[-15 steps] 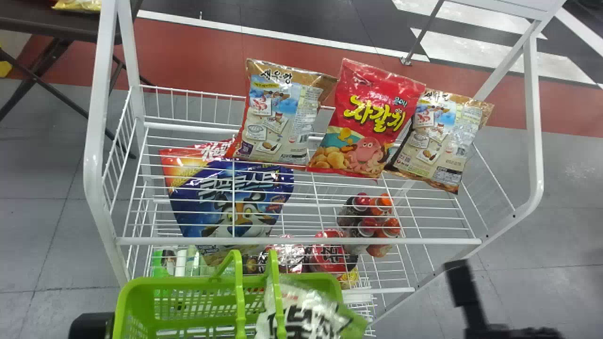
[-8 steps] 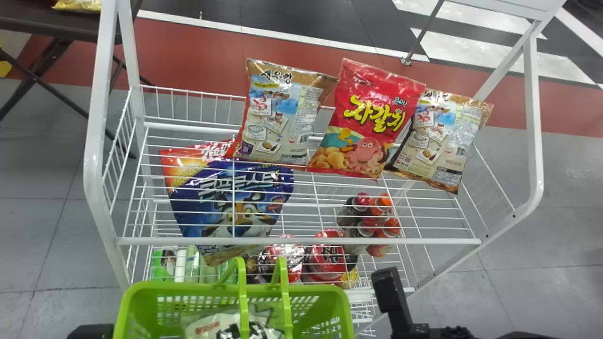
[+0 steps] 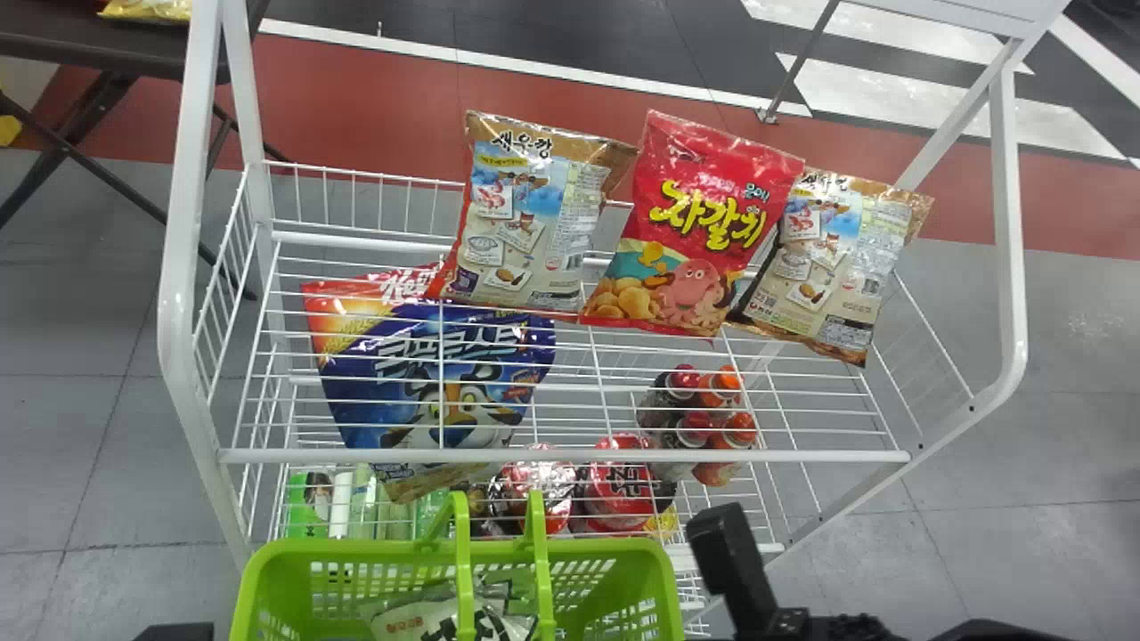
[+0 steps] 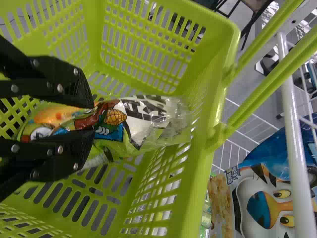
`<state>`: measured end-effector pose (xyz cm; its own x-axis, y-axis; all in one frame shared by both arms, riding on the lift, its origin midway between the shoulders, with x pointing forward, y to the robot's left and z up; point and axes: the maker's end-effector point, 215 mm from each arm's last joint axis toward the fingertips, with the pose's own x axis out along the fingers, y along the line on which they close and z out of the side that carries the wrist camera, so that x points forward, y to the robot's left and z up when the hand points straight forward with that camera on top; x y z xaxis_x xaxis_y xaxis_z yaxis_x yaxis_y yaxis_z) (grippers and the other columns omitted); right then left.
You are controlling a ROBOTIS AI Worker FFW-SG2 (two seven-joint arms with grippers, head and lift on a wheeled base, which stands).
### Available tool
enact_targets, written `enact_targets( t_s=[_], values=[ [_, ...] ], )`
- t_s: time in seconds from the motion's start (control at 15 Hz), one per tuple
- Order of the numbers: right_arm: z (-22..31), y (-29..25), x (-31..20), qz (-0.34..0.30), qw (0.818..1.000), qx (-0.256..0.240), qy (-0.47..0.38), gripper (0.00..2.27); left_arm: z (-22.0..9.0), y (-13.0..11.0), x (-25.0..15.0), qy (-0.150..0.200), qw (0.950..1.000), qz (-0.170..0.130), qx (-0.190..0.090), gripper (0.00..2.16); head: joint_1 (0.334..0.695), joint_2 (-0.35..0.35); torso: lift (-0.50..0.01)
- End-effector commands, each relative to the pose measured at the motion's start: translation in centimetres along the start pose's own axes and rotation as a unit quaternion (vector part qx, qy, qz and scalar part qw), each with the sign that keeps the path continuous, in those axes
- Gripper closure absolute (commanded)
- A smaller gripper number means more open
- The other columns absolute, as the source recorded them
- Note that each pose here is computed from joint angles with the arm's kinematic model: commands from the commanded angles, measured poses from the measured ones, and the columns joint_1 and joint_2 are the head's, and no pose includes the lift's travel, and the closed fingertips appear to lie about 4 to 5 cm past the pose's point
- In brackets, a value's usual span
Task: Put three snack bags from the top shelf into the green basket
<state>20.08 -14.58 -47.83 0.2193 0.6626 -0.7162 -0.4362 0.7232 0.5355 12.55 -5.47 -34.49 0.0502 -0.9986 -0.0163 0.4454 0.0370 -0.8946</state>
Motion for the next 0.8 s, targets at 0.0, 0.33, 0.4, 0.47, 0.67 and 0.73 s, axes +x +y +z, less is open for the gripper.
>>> enact_targets(
  t_s=[0.0, 0.33, 0.4, 0.47, 0.67, 0.73],
  values=[
    [1.8, 0.8, -2.9, 0.014, 1.000, 0.016, -0.021, 0.05, -0.1, 0.1, 0.0, -0.002, 1.0000, 0.001, 0.003, 1.69, 0.695, -0.350, -0.047],
    [9.8, 0.1, -8.9, 0.025, 0.988, -0.005, -0.151, 0.07, -0.1, 0.2, 0.1, -0.004, 1.0000, 0.002, 0.003, 1.69, 0.695, -0.350, -0.047],
    [12.1, 0.0, -9.8, 0.018, 0.982, -0.033, -0.188, 0.08, -0.2, 0.2, 0.1, -0.003, 1.0000, 0.003, 0.002, 1.69, 0.695, -0.350, -0.047],
    [15.6, 0.2, -11.3, 0.010, 0.966, -0.084, -0.246, 0.11, -0.1, 0.2, 0.2, -0.004, 1.0000, 0.003, 0.002, 1.69, 0.695, -0.350, -0.047],
    [21.8, 0.1, -11.8, -0.025, 0.933, -0.161, -0.321, 0.13, -0.3, 0.4, 0.9, 0.004, 1.0000, 0.004, 0.005, 1.69, 0.695, -0.350, -0.047],
    [23.8, 0.6, -11.1, -0.041, 0.918, -0.194, -0.342, 0.13, -0.3, 0.4, 0.9, 0.005, 1.0000, 0.005, 0.004, 1.69, 0.695, -0.350, -0.047]
  ],
)
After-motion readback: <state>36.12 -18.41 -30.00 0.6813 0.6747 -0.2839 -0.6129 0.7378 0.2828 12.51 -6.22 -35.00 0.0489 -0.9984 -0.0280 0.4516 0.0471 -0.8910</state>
